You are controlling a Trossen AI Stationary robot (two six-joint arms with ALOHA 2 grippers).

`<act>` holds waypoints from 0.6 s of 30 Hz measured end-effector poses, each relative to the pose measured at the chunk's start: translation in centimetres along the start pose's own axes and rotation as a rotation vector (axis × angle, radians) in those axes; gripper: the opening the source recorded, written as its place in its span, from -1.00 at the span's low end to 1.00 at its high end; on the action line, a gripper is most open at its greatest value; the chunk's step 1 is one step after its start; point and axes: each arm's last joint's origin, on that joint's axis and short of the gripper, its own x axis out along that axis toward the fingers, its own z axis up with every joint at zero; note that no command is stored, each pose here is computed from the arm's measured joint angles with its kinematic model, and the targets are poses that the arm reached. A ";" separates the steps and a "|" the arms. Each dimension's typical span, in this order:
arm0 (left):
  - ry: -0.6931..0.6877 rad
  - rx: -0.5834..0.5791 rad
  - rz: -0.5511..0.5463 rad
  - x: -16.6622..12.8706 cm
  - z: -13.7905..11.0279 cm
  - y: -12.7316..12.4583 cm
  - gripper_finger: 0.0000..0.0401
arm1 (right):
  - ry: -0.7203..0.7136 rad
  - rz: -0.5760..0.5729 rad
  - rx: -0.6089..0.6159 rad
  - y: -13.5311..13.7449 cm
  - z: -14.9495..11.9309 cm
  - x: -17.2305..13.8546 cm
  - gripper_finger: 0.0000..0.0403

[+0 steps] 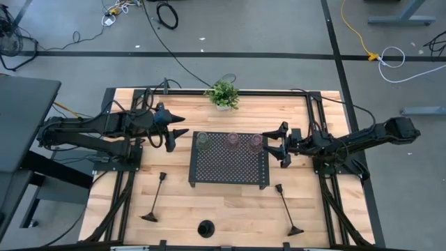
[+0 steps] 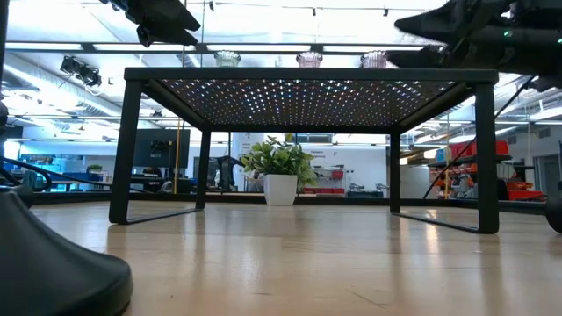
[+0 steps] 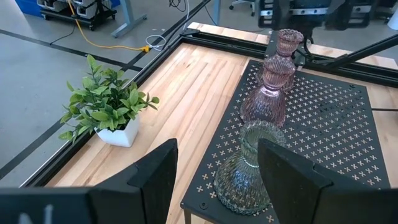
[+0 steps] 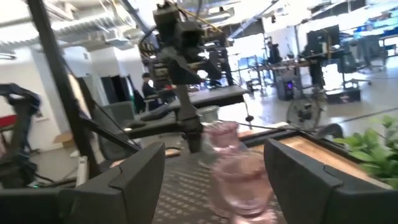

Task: Pick & Place candle stick holders
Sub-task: Put the right black candle holder on the shelf

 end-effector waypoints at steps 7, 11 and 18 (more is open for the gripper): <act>0.000 0.000 0.000 0.0 0.0 0.0 0.12 | -0.035 0.127 0.031 2.3 0.9 -1.1 0.15; 0.000 0.000 0.000 0.0 0.0 0.0 0.12 | -0.045 0.228 0.054 4.0 1.4 -1.8 0.03; 0.000 0.000 0.000 0.0 0.0 0.0 0.12 | -0.015 0.404 0.090 7.4 2.9 -2.1 -0.12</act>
